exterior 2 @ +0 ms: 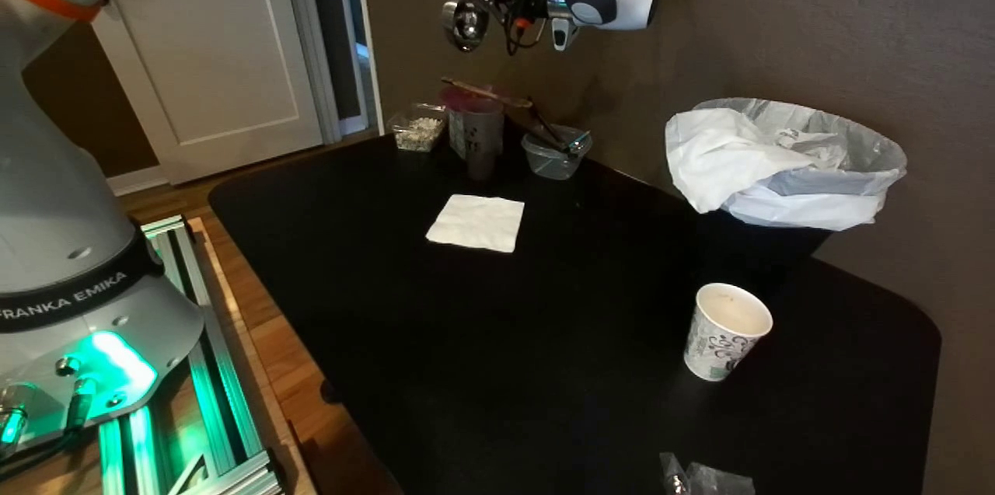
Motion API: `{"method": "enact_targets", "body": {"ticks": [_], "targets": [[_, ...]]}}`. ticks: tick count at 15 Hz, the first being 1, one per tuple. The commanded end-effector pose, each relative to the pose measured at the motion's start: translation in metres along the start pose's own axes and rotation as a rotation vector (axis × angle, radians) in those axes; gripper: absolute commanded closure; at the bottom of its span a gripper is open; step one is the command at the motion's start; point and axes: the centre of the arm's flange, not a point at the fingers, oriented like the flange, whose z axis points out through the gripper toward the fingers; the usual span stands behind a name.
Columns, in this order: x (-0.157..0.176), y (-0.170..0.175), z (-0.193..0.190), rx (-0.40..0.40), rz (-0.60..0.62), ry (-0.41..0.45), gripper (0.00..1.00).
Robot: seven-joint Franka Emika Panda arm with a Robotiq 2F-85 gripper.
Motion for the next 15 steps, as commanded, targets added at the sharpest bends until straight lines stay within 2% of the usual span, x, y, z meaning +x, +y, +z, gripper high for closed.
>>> {"method": "enact_targets", "body": {"ticks": [1, 8, 15], "targets": [[0.0092, -0.0042, -0.0078, 0.048, 0.018, -0.044, 0.99], [0.0089, -0.0056, -0.0118, 0.065, 0.015, -0.058, 0.99], [0.0074, -0.0133, -0.0151, 0.047, 0.005, -0.046, 0.99]]}}
